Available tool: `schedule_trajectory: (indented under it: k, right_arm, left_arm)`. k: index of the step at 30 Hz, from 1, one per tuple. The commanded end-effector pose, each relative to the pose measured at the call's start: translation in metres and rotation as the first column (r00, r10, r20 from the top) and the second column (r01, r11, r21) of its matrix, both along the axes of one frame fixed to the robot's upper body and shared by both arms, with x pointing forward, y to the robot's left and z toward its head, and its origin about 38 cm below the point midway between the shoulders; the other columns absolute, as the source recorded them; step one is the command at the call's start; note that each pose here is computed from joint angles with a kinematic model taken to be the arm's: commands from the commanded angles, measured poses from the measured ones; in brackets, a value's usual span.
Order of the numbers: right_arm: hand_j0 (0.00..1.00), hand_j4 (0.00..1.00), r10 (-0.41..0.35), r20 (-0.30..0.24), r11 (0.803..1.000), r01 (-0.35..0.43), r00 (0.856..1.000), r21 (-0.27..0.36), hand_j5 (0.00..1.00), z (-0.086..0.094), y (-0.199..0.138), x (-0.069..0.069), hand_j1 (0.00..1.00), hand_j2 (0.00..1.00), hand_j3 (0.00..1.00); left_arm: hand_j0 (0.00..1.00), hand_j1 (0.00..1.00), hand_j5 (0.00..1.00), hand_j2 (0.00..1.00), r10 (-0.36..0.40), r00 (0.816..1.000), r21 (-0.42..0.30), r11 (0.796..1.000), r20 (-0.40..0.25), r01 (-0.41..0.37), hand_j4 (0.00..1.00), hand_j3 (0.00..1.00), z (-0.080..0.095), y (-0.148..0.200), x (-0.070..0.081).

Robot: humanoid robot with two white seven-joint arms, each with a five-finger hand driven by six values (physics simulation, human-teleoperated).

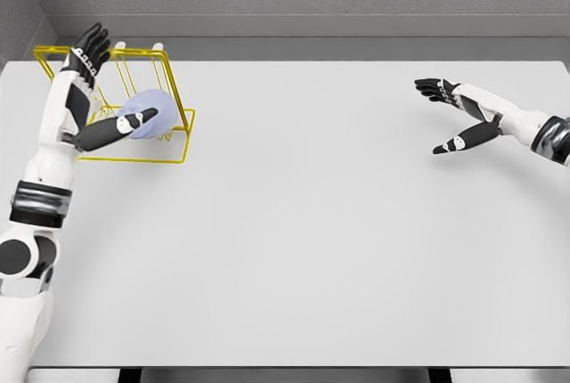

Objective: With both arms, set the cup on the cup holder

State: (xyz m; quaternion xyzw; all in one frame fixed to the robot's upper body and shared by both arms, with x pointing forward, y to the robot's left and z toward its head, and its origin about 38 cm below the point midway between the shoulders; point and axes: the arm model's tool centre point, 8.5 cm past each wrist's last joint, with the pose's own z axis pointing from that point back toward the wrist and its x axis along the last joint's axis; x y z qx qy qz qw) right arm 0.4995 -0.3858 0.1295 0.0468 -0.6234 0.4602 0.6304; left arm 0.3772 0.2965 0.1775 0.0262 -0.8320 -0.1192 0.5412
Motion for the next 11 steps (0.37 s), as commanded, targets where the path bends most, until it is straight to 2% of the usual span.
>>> schedule_trajectory:
  k: [1,4,11]
  right_arm:
    - [1.00,1.00,-0.005,0.002,1.000,0.005,1.000,0.007,1.00,0.001,-0.001,0.000,1.00,1.00,1.00]
    - [1.00,1.00,-0.005,0.002,1.000,0.005,1.000,0.007,1.00,0.001,-0.001,0.000,1.00,1.00,1.00]
    - [1.00,1.00,-0.006,0.003,1.000,0.006,1.000,0.008,1.00,0.002,-0.001,0.000,1.00,1.00,1.00]
  left_arm:
    - [1.00,1.00,1.00,1.00,0.009,0.999,-0.005,1.000,0.042,-0.009,1.00,1.00,0.009,0.006,-0.002]
    - [1.00,1.00,1.00,1.00,0.040,0.996,-0.010,0.999,0.079,-0.039,1.00,1.00,0.013,0.019,-0.010]
    - [1.00,1.00,1.00,1.00,0.077,0.993,-0.014,0.997,0.085,-0.076,1.00,1.00,0.006,0.033,-0.025]
